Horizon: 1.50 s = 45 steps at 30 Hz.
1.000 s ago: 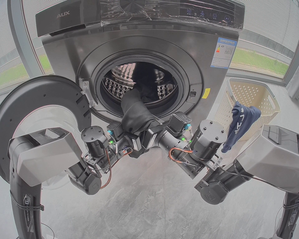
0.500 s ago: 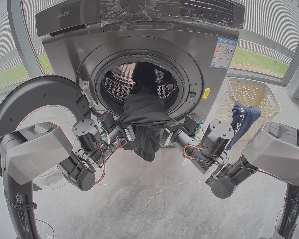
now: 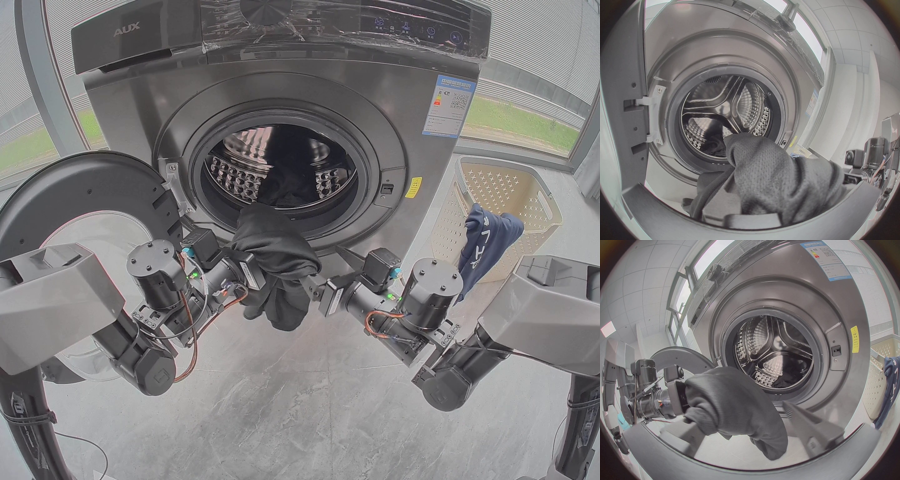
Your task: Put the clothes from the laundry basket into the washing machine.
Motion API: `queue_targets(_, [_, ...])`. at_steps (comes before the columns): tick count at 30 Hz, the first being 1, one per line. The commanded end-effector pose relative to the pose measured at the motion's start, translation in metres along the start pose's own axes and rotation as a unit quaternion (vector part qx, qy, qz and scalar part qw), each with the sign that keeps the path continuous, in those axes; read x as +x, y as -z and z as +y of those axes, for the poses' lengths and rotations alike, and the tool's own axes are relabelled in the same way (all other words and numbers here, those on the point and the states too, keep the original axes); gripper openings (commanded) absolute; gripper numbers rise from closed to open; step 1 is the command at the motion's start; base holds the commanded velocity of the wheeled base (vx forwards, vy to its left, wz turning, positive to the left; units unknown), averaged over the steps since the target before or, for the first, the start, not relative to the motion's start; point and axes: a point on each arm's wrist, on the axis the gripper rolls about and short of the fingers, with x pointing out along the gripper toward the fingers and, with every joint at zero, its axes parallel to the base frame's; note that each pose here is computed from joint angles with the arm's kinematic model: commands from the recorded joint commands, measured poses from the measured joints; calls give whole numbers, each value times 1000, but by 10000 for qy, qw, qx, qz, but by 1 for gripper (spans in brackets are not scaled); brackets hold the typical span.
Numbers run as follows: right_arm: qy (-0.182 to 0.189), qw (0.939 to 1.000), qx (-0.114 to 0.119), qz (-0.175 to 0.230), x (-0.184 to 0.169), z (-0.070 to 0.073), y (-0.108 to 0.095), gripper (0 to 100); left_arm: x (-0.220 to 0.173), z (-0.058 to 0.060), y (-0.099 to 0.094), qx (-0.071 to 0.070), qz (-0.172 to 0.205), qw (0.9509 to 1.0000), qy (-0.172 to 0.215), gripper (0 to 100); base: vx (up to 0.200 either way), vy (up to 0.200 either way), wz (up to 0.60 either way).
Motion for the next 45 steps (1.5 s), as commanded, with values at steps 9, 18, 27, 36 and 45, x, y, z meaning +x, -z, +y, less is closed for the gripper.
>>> queue_targets(9, [-512,9928,-299,1038,-77,18,3,100,-72,-26,-46,-98,73,9995,284,0,0,0,0])
queue_targets(18, [95,9987,-265,426,-94,-12,-39,100,-107,-37,-54,-113,225,9983,533,0,0,0,0])
queue_targets(27, [486,9979,-310,311,-94,-33,-46,100,-116,-34,-51,-61,370,9979,532,0,0,0,0])
queue_targets(36, [552,9974,-303,340,-95,-37,-45,100,-121,-33,-49,227,415,9975,533,0,0,0,0])
queue_targets(45, [512,9976,-266,375,-95,-35,-43,100,-118,-32,-44,237,512,9971,512,0,156,0,0])
